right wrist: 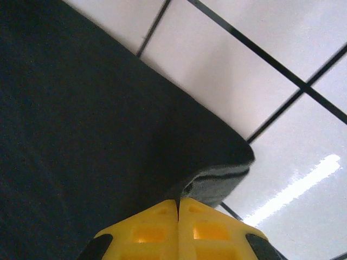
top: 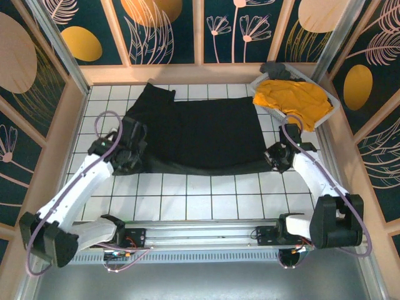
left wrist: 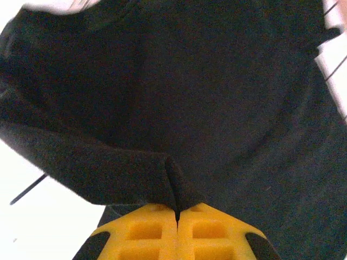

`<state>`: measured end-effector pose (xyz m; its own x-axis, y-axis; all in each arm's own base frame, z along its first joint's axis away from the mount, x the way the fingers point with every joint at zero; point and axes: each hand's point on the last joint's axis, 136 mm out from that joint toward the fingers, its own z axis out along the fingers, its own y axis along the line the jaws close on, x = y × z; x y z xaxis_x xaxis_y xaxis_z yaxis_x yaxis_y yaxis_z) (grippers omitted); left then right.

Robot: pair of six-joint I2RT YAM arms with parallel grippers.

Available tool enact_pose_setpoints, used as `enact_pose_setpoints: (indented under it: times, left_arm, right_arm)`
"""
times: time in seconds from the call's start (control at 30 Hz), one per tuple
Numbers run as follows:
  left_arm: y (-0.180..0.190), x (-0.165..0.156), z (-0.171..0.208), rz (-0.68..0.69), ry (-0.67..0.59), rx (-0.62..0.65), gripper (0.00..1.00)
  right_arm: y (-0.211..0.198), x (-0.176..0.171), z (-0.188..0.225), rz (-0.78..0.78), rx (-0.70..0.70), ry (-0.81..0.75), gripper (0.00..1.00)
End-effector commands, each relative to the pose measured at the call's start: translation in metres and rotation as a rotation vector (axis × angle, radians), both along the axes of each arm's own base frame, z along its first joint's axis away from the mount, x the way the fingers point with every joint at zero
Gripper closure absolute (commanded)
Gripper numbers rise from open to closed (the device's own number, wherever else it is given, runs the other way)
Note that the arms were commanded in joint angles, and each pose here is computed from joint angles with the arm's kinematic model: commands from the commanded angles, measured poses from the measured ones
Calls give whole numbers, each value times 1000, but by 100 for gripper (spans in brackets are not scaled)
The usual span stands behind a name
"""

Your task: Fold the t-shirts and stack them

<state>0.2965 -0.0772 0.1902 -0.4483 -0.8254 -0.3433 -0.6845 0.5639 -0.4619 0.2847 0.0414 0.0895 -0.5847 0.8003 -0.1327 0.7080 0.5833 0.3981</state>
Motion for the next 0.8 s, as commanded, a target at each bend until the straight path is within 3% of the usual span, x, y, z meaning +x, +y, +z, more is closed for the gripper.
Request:
enact_pose_setpoints:
  times: [0.0, 0.3, 0.77]
  left_arm:
    - [9, 45, 23, -74, -90, 95, 100]
    - [33, 96, 9, -95, -49, 200, 100]
    - [47, 99, -36, -112, 62, 259, 100]
  right_arm:
    - [3, 30, 14, -14, 10, -47, 100]
    - [7, 87, 9, -4, -3, -65, 100]
    - [12, 140, -1, 78, -98, -53, 100]
